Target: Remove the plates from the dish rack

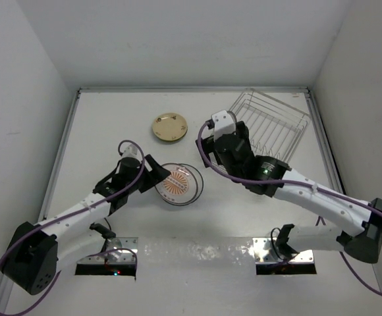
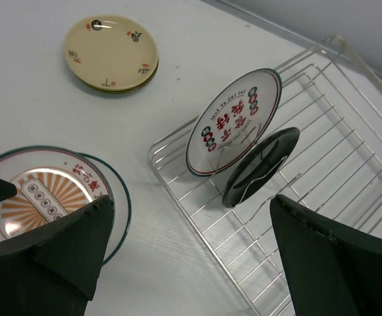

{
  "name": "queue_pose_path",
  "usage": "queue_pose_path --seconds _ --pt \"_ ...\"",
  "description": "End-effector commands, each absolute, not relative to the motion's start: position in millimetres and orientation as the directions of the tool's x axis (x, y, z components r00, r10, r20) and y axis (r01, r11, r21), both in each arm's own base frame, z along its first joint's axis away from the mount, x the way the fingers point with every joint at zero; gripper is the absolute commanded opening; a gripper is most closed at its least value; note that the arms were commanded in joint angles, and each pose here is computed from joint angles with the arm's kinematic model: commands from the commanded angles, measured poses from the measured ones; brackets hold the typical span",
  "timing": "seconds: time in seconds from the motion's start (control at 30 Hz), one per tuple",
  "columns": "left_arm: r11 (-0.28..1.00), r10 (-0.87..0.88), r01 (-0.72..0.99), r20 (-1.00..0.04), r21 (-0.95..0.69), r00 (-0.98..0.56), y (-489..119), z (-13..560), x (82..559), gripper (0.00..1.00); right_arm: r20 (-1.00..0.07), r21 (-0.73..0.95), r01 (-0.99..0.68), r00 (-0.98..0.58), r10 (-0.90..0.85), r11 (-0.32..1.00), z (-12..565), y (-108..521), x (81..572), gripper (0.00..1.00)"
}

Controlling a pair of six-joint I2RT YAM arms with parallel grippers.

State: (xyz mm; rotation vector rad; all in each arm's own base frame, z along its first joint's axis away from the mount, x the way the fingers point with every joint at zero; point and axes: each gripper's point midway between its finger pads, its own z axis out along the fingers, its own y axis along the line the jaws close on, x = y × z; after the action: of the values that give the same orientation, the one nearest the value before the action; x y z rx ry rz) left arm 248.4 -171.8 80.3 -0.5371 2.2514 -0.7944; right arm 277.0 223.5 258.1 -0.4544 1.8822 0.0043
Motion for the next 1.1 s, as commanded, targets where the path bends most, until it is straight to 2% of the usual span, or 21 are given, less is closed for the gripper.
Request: queue_pose_path --seconds 0.0,0.07,0.13,0.2,0.23,0.3,0.37,0.4,0.5,0.6,0.7,0.93,0.97,1.03,1.07 --pt "0.716 -0.57 -0.102 -0.494 -0.691 -0.657 -177.2 97.0 259.1 0.8 -0.931 -0.071 -0.266 -0.329 -0.16 0.961 270.2 234.7 289.0 0.99" --pt "0.742 -0.556 -0.12 -0.505 -0.66 -0.66 -174.6 93.6 260.7 0.93 -0.923 -0.012 -0.225 -0.373 -0.097 0.974 265.4 236.3 310.3 0.99" --pt "0.786 -0.524 -0.143 -0.524 -0.602 -0.672 -168.5 89.9 259.4 1.0 -0.904 0.098 -0.188 -0.426 0.008 0.977 264.2 237.8 331.6 0.99" --pt "0.811 -0.497 -0.146 -0.536 -0.566 -0.682 -166.7 88.4 259.9 1.0 -0.869 0.112 -0.122 -0.494 0.037 0.986 242.2 236.1 352.5 0.99" --pt "0.816 -0.491 -0.146 -0.537 -0.559 -0.686 -166.6 87.5 259.5 1.0 -0.868 0.161 -0.072 -0.485 0.106 0.984 255.0 239.8 362.3 0.99" --pt "0.825 -0.479 -0.146 -0.539 -0.546 -0.692 -165.5 86.8 258.2 1.0 -0.841 0.102 0.028 -0.531 0.101 0.994 232.2 235.5 377.1 0.99" --pt "0.824 -0.472 -0.127 -0.545 -0.552 -0.693 -167.3 89.9 258.2 1.0 -0.826 0.165 0.104 -0.529 0.195 0.981 240.6 238.9 395.5 0.99" --pt "0.82 -0.448 -0.08 -0.549 -0.566 -0.706 -174.4 92.9 257.9 1.0 -0.798 0.134 0.146 -0.571 0.194 0.98 218.6 235.7 403.9 0.99" --pt "0.812 -0.388 -0.013 -0.524 -0.583 -0.758 -190.8 89.2 255.1 1.0 -0.784 0.169 0.195 -0.568 0.252 0.966 208.1 244.3 423.2 0.99" --pt "0.837 -0.365 -0.048 -0.49 -0.546 -0.792 -188.6 71.6 250.9 1.0 -0.789 0.175 0.231 -0.549 0.277 0.957 199.1 246.6 433.7 0.99" --pt "0.856 -0.397 -0.099 -0.524 -0.507 -0.753 -172.5 70.5 253.3 1.0 -0.807 0.135 0.28 -0.526 0.27 0.95 194.1 238.7 441.3 0.99" --pt "0.844 -0.441 -0.07 -0.613 -0.533 -0.655 -157.7 120.7 253.0 1.0 -0.843 0.06 0.38 -0.475 0.251 0.923 189.1 219.9 451.4 0.99" --pt "0.837 -0.448 -0.06 -0.619 -0.543 -0.646 -158.1 129.8 253.6 1.0 -0.844 0.058 0.383 -0.475 0.25 0.922 186.7 220.4 452.7 0.97" --pt "0.835 -0.439 -0.029 -0.635 -0.549 -0.636 -156.4 144.6 248.4 1.0 -0.846 0.042 0.384 -0.478 0.237 0.922 179.6 220.4 455.9 0.89" --pt "0.826 -0.445 0.001 -0.653 -0.564 -0.613 -156.4 162.6 247.3 1.0 -0.849 0.043 0.393 -0.47 0.241 0.918 178.1 218.2 458.6 0.78"
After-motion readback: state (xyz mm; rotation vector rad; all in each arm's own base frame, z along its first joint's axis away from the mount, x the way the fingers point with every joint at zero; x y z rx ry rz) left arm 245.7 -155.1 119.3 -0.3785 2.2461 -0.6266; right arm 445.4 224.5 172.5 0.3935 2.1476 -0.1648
